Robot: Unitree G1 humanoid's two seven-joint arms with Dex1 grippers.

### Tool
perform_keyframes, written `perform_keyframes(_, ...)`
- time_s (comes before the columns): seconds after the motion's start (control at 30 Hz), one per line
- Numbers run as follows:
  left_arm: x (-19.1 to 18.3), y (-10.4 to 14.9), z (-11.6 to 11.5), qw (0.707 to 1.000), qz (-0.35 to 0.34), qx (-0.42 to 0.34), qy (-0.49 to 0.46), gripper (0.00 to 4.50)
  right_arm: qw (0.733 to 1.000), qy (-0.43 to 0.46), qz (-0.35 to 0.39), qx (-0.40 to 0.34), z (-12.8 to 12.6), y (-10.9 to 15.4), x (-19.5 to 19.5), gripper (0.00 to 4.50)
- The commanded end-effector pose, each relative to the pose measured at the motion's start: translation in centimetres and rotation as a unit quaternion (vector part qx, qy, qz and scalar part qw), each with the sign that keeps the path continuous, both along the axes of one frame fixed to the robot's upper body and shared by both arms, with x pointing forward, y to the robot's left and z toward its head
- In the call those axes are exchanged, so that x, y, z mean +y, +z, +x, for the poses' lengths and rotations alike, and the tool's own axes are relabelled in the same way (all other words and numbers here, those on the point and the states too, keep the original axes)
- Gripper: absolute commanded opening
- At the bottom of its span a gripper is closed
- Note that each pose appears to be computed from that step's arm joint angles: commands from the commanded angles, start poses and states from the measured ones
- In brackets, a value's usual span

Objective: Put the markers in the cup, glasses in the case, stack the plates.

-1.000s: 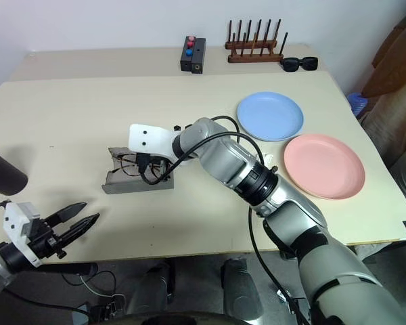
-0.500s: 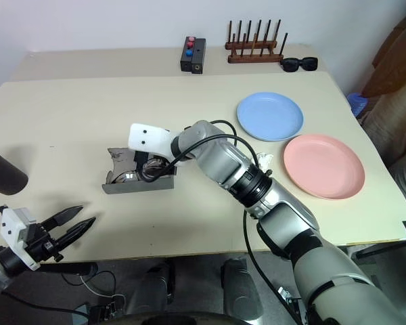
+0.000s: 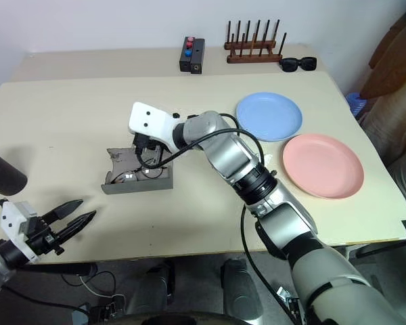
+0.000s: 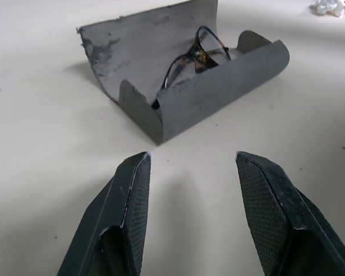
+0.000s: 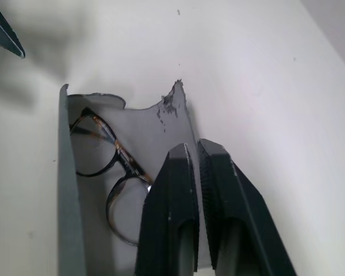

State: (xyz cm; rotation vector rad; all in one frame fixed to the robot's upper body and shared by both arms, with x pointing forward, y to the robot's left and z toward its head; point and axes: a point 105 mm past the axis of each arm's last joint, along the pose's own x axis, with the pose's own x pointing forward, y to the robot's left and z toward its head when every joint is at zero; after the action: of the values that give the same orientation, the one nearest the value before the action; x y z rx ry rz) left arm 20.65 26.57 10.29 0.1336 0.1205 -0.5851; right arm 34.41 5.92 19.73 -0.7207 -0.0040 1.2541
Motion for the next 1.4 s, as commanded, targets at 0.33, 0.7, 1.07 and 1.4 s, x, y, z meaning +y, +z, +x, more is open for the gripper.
perform_keyframes(0.33,0.5,0.7,0.0,1.000,-0.007,-0.026,0.008,2.40,0.986,0.071,-0.035,-0.149,1.2,-1.7,2.7,0.04)
perform_keyframes(0.7,-0.8,1.2,0.1,1.000,-0.008,-0.027,0.005,2.40,0.976,0.079,-0.095,-0.180,2.8,-4.4,1.9,0.04)
perform_keyframes(1.07,-2.8,3.3,1.1,0.999,-0.014,-0.034,-0.008,2.40,0.971,0.125,-0.125,-0.159,1.4,-5.5,0.0,0.04)
perform_keyframes(1.4,-3.9,5.4,2.8,0.999,-0.022,-0.044,0.001,2.40,0.971,0.114,-0.092,-0.189,0.8,-2.6,-1.0,0.04)
